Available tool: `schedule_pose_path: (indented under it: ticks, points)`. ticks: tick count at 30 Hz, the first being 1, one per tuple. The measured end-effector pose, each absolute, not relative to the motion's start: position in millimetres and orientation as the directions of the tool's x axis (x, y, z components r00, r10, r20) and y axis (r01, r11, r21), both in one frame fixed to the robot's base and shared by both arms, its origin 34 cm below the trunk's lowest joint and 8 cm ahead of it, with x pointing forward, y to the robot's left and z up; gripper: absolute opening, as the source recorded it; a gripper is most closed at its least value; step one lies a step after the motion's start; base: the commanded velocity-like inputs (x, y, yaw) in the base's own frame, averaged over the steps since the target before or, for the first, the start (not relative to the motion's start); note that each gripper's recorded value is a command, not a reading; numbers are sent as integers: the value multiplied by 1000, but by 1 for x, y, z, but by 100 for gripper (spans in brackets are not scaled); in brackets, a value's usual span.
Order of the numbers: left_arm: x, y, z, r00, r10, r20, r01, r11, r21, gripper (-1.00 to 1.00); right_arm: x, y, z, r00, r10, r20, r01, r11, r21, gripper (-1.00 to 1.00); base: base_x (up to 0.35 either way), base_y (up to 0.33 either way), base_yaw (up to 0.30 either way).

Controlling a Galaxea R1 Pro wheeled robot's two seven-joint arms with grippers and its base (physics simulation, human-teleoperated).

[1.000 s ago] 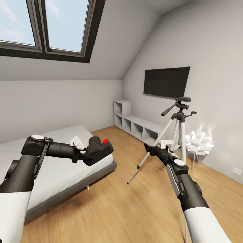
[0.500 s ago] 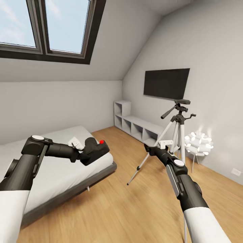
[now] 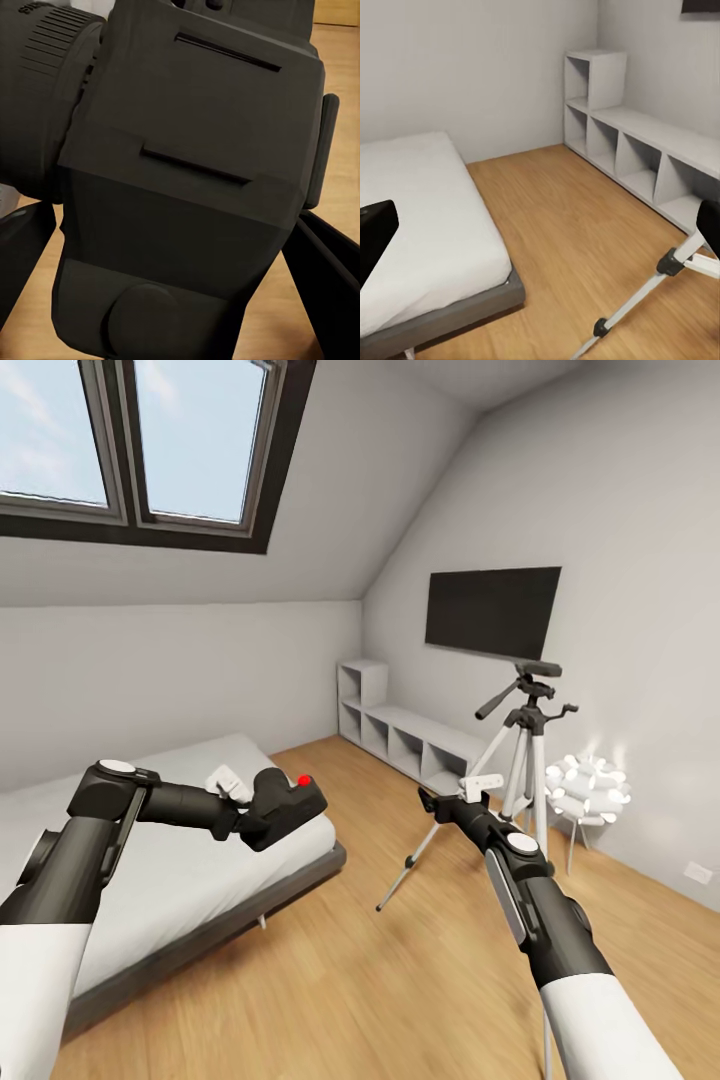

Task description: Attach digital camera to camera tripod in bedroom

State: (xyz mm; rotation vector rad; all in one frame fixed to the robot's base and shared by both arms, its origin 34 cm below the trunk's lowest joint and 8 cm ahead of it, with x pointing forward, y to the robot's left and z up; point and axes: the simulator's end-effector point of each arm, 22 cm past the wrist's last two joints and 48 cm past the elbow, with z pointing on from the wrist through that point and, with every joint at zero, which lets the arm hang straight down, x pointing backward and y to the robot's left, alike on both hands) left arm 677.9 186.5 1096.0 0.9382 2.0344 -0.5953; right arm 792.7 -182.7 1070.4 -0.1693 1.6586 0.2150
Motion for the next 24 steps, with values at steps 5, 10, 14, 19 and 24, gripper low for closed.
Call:
schedule_pose_path:
  ticks: [5,10,14,19,24]
  points:
    - [677,186,1103,-405,408,-818,785,614,-82,-100,792,-182,1077,-99,15,-995,-238,970,39,100,0,0,0]
    - [676,185,1110,-405,408,-818,785,614,-82,-100,791,-182,1084,-98,15,-995,-239,970,39,100,0,0,0]
    - [675,185,1116,-404,408,-818,786,613,-82,-100,791,-182,1089,-99,15,-995,-239,970,39,100,0,0,0]
    - [674,185,1122,-406,407,-818,785,614,-84,-100,790,-182,1095,-99,15,-995,-239,970,39,100,0,0,0]
    - [673,185,1127,-435,389,-812,771,627,-113,-100,789,-182,1101,-99,14,-995,-240,970,37,100,0,0,0]
